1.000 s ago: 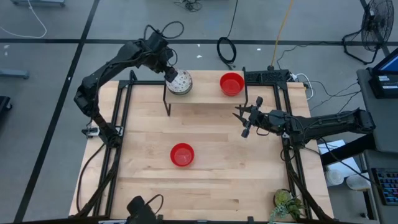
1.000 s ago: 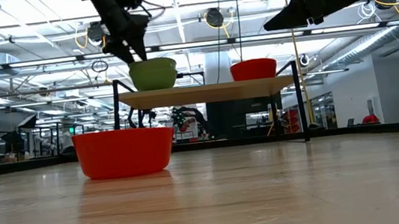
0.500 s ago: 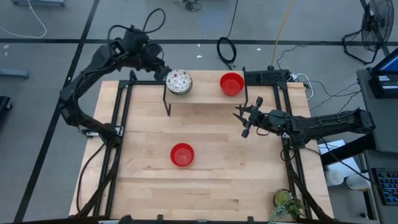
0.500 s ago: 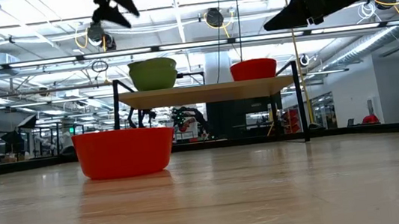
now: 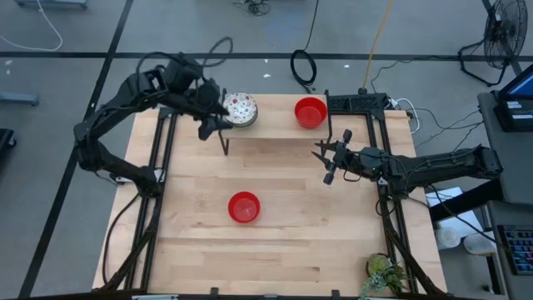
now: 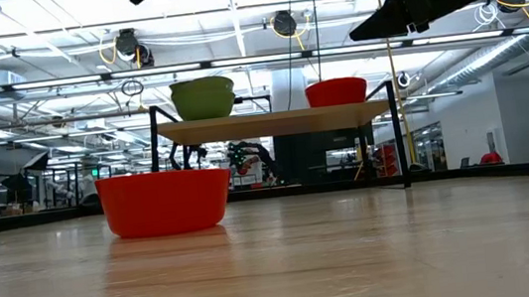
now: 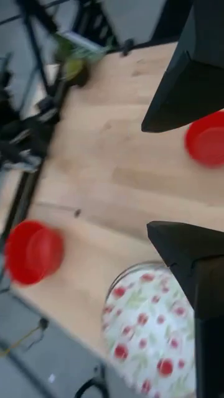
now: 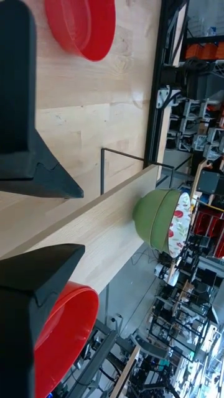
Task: Pick & Place Mini bowls
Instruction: Stack the red bowl on the red bowls on the shelf
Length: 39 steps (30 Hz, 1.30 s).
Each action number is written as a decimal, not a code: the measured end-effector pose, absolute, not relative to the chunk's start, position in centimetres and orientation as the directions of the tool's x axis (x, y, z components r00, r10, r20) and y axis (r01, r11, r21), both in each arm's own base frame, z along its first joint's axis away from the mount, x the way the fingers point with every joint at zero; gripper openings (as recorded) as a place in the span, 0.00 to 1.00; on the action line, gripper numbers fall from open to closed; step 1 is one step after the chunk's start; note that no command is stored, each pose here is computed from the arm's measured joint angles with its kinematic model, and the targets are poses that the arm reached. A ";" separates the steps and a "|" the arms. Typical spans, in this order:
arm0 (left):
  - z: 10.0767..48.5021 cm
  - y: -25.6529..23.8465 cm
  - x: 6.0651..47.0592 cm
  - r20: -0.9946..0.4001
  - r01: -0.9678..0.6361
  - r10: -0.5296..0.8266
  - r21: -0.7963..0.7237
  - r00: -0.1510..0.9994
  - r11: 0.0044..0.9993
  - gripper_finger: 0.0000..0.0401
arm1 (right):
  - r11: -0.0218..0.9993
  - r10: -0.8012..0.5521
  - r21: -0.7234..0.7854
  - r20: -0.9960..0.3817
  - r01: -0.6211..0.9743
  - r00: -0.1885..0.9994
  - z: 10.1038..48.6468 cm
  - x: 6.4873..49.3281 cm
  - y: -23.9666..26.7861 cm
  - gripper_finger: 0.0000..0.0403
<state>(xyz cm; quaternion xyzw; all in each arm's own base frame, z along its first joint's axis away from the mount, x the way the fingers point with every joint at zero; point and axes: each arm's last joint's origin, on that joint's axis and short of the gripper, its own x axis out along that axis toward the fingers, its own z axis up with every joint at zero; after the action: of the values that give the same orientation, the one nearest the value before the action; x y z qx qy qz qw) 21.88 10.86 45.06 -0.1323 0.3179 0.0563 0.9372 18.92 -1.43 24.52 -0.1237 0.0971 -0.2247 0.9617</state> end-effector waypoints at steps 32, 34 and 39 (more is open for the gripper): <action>22.6 -5.1 25.0 -0.986 -0.834 -0.048 -0.162 0.162 0.527 0.52 | 0.872 -0.457 -0.268 -0.140 0.411 0.878 24.4 18.9 -1.4 0.29; 21.7 -5.3 25.3 -0.976 -0.825 -0.062 -0.211 0.211 0.525 0.52 | 0.872 -0.457 -0.268 -0.141 0.410 0.878 24.4 18.9 -1.4 0.29; 20.8 -5.5 26.0 -0.942 -0.788 -0.084 -0.318 0.324 0.527 0.52 | 0.872 -0.455 -0.271 -0.143 0.407 0.879 24.4 18.9 -1.4 0.29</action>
<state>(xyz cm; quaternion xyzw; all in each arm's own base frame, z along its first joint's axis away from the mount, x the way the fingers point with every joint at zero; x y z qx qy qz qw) 26.05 -5.47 20.84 -0.4160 0.5242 0.2516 0.6992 18.90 -1.40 24.38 -0.1170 0.1018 -0.2240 0.9622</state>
